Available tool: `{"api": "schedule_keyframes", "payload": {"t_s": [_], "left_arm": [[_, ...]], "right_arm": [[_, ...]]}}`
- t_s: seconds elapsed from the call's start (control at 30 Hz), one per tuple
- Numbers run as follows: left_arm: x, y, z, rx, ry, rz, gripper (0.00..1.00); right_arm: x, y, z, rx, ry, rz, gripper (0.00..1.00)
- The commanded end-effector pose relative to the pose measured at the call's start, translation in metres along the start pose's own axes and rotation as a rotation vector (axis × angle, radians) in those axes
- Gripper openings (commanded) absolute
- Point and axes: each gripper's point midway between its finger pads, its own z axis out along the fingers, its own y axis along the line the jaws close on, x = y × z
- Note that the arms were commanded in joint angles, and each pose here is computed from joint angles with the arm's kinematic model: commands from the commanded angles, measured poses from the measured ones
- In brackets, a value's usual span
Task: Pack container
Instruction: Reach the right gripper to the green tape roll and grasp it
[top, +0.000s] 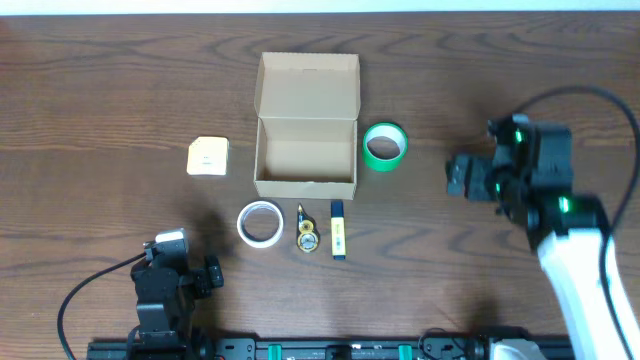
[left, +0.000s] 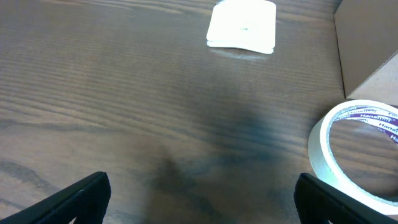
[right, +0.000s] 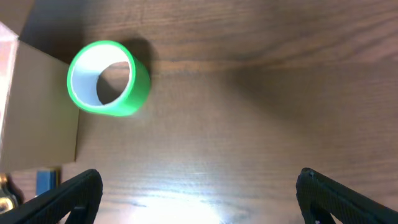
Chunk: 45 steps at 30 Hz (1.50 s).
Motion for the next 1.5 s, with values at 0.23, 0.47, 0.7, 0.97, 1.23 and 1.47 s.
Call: {"api": "schedule_keyframes", "payload": {"t_s": [0.23,0.47,0.7,0.97,1.23,1.47], "left_arm": [[0.009,0.0,0.002,-0.001,0.029,-0.001,0.95],[0.009,0.0,0.002,-0.001,0.029,-0.001,0.95],[0.009,0.0,0.002,-0.001,0.03,-0.001,0.95],[0.009,0.0,0.002,-0.001,0.03,-0.001,0.95],[0.009,0.0,0.002,-0.001,0.03,-0.001,0.95],[0.009,0.0,0.002,-0.001,0.029,-0.001,0.95]], "right_arm": [[-0.051,0.048,0.058,-0.059,0.101,-0.059,0.99],[-0.066,0.077,0.09,-0.098,0.04,-0.087,0.99],[-0.039,0.071,0.136,-0.056,0.15,0.023,0.94],[-0.008,0.06,0.174,0.006,0.253,0.119,0.81],[0.001,0.058,0.182,0.015,0.284,0.127,0.37],[0.004,0.057,0.186,0.022,0.295,0.126,0.01]]}}
